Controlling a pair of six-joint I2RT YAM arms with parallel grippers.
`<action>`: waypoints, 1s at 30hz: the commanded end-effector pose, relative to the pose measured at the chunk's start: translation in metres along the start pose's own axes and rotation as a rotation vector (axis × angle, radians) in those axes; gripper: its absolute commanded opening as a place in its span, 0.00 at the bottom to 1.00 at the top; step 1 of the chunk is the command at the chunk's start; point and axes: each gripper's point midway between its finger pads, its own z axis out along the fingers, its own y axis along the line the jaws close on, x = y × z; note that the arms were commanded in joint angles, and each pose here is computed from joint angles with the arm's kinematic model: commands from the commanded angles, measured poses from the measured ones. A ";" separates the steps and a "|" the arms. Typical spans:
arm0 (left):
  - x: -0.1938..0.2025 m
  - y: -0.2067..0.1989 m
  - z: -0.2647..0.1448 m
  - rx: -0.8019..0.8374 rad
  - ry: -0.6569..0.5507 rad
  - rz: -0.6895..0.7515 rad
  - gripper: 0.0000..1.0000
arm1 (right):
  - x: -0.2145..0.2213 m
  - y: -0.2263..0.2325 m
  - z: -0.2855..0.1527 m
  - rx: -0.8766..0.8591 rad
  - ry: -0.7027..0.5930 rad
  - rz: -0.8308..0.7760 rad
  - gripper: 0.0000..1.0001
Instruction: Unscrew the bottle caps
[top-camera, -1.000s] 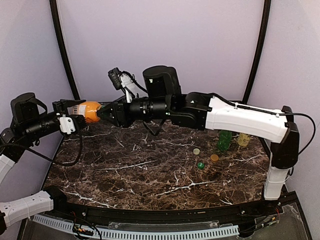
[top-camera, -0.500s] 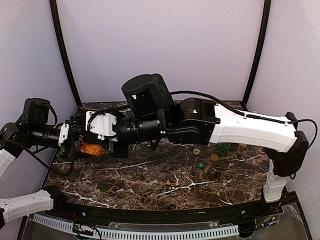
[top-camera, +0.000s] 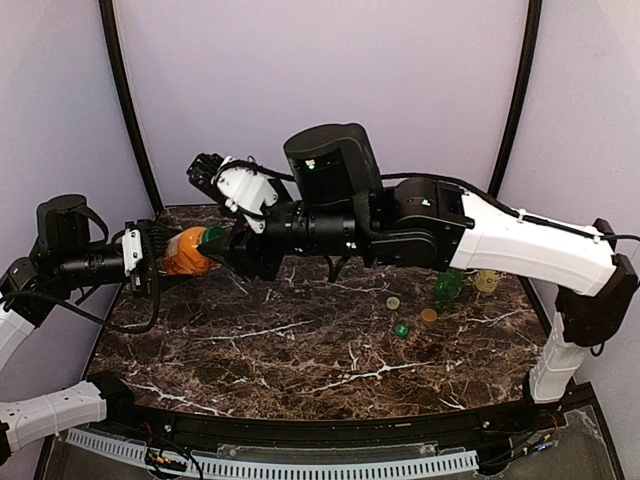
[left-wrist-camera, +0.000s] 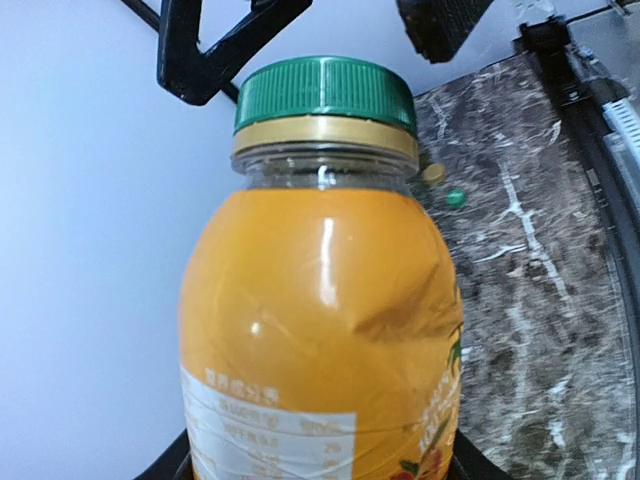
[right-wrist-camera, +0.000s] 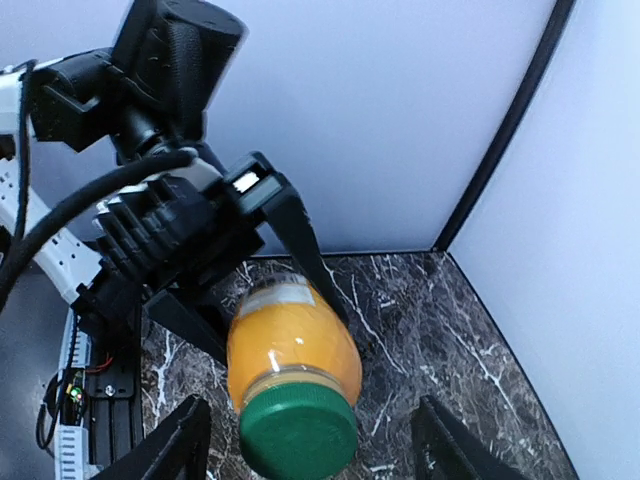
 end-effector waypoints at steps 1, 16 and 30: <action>0.002 0.060 -0.005 -0.334 0.046 0.221 0.02 | -0.004 -0.056 -0.012 0.105 -0.052 0.626 0.74; 0.000 0.096 -0.017 -0.684 0.124 0.791 0.02 | 0.005 -0.073 0.015 -0.110 -0.182 1.192 0.86; 0.003 0.098 -0.013 -0.678 0.148 0.818 0.01 | 0.024 -0.066 0.041 -0.149 -0.123 1.237 0.69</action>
